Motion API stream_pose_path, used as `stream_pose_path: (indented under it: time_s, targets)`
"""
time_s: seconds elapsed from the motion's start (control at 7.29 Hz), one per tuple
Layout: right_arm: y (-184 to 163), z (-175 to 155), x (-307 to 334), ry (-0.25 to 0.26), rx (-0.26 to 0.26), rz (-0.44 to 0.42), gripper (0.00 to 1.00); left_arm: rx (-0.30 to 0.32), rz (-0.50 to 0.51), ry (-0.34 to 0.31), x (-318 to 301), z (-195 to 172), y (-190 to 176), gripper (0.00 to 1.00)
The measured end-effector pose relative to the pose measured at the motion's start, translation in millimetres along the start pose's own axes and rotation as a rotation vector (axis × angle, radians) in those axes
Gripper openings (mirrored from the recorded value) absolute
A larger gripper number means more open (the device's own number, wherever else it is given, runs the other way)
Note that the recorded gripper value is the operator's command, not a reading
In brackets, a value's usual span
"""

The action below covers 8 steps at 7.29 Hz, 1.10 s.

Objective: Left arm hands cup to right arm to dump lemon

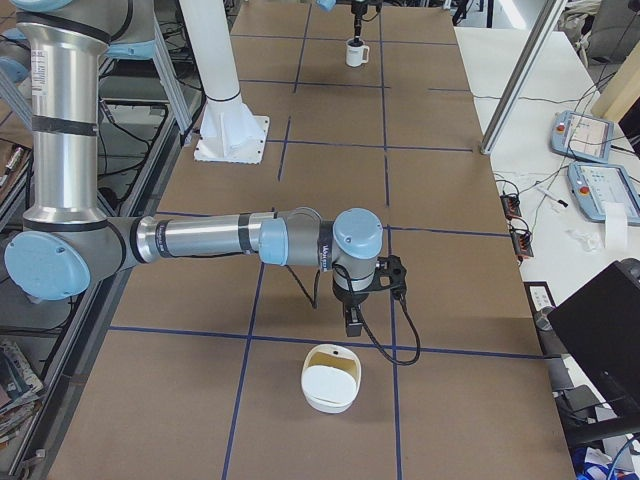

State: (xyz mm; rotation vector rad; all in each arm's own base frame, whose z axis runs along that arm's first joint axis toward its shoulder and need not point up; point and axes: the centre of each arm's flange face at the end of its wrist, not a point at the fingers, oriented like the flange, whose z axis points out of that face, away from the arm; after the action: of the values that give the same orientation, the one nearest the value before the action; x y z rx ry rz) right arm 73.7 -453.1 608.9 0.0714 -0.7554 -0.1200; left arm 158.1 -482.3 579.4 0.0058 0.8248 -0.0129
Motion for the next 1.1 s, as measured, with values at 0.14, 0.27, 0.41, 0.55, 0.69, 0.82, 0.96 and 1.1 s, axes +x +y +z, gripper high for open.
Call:
stream_pose_path:
  time_s: [0.14,0.27,0.41,0.55,0.69,0.82,0.96,1.1]
  targets:
    - [0.3,0.1,0.0,-0.001,0.0,0.0,1.0,0.006,0.002,0.004,1.1,-0.3,-0.1,0.04]
    - [0.4,0.1,0.0,-0.001,0.0,0.0,1.0,0.01,0.006,0.007,2.6,-0.6,0.2,0.0]
    - [0.4,0.0,-0.2,-0.001,0.0,0.0,1.0,0.012,0.01,0.009,4.8,-1.6,1.1,0.0]
    - [0.3,-0.4,-0.6,-0.001,0.001,-0.001,1.0,0.022,0.021,0.017,11.6,-8.4,1.6,0.0]
    - [0.0,-0.9,-0.9,-0.001,0.002,-0.001,1.0,0.045,0.032,0.03,20.6,-24.1,0.8,0.0]
    - [-1.6,-2.2,-2.0,0.0,0.009,-0.009,1.0,0.08,0.038,0.043,28.4,-46.2,-1.5,0.0]
    - [-4.8,-4.9,-4.4,0.0,0.033,-0.033,1.0,0.111,0.043,0.055,39.4,-67.3,-5.0,0.0]
    - [-8.9,-7.5,-9.9,-0.013,0.071,-0.074,1.0,0.121,0.032,0.058,57.2,-84.8,-13.3,0.0]
